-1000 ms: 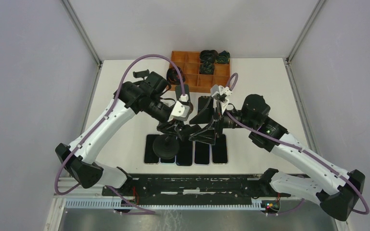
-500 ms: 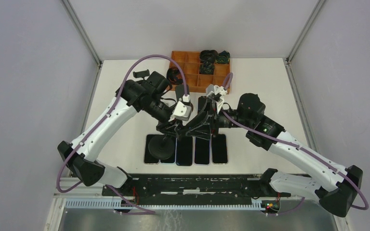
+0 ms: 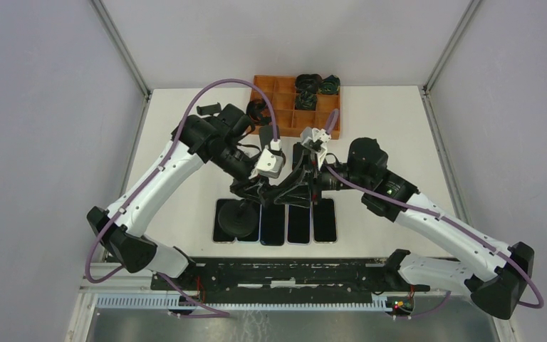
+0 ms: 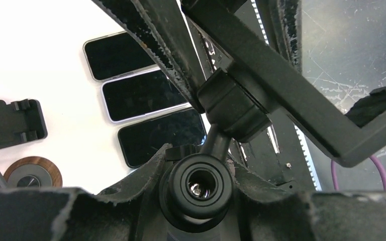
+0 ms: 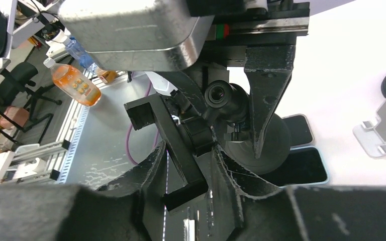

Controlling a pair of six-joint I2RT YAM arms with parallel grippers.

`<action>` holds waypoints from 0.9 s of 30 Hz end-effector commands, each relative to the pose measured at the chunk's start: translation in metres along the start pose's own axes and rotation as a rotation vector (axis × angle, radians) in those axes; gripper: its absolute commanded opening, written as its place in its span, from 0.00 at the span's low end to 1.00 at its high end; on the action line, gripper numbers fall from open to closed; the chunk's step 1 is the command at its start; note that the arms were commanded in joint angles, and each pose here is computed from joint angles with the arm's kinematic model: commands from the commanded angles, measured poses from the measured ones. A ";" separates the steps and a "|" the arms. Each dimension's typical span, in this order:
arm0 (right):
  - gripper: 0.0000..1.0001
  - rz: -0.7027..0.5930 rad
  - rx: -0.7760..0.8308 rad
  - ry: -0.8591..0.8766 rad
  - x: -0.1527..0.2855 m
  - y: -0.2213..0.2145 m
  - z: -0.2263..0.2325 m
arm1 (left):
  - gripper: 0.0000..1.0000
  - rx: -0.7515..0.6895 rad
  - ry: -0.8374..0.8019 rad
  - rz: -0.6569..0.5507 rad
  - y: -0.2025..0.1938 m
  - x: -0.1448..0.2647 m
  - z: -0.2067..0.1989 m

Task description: Remove the phone from the phone stand

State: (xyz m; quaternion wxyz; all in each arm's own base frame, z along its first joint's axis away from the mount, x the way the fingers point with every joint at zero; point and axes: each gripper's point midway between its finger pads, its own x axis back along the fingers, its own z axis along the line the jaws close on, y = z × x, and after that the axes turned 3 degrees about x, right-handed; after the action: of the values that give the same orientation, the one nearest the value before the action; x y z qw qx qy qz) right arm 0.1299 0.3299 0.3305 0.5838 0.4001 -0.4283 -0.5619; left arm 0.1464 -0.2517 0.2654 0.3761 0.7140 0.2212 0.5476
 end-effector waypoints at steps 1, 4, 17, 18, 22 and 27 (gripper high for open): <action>0.26 -0.063 0.050 0.012 -0.002 0.028 0.007 | 0.20 -0.055 0.005 -0.029 0.014 0.007 -0.002; 0.09 -0.067 0.042 -0.023 -0.002 0.029 0.001 | 0.89 -0.010 0.050 -0.013 0.013 0.008 0.007; 0.00 -0.106 0.036 -0.268 0.041 0.051 -0.028 | 1.00 0.071 0.469 -0.006 0.035 0.057 0.053; 0.00 -0.108 0.030 -0.290 0.047 0.052 -0.032 | 1.00 0.083 0.521 -0.016 0.038 0.063 0.057; 0.00 -0.109 0.020 -0.410 0.074 0.057 -0.055 | 1.00 0.086 0.732 -0.055 0.046 0.097 0.072; 0.00 -0.055 0.042 -0.689 0.118 0.057 -0.099 | 1.00 0.237 0.960 -0.122 0.036 0.135 0.093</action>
State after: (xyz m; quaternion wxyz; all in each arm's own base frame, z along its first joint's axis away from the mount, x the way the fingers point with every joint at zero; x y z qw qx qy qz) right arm 0.2156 0.2459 0.3157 0.4842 0.2041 -0.5352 -0.6614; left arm 0.2381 -0.2213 0.3451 0.2418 0.4834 0.3806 0.7504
